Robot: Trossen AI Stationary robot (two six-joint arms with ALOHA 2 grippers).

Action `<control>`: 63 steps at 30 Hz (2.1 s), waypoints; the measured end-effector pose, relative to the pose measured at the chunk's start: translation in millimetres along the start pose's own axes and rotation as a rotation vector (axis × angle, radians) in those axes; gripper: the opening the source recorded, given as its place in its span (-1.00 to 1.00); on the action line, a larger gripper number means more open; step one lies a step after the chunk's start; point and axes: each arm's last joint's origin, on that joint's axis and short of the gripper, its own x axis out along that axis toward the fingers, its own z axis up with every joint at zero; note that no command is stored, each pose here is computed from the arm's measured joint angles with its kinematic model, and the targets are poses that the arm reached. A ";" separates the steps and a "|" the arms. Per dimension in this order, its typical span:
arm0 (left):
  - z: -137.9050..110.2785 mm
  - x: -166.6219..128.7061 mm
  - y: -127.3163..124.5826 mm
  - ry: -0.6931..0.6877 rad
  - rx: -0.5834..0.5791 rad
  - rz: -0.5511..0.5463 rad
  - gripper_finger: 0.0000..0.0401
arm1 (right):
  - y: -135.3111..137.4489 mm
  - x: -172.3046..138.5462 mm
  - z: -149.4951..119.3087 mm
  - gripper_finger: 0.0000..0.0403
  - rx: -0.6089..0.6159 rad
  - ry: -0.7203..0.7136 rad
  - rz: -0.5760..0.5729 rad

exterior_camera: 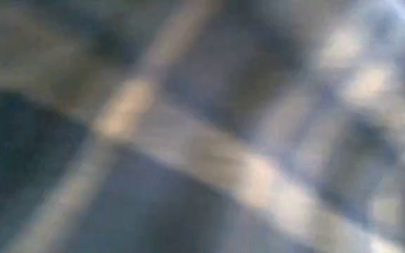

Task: Sort clothes
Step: Put the blue polo shirt into the laundry organizer

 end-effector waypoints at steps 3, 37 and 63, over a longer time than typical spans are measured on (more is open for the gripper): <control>0.9 4.6 5.1 0.001 -0.014 0.018 0.16 | 1.9 -0.8 2.4 -0.98 0.005 -0.026 0.005; 45.3 -1.0 17.7 -0.171 -0.058 0.227 -0.10 | -2.1 -57.6 28.6 -0.85 0.016 -0.161 0.054; 45.4 1.9 20.5 -0.127 -0.103 0.149 -0.57 | -14.2 -105.0 35.2 -0.82 -0.049 -0.125 0.092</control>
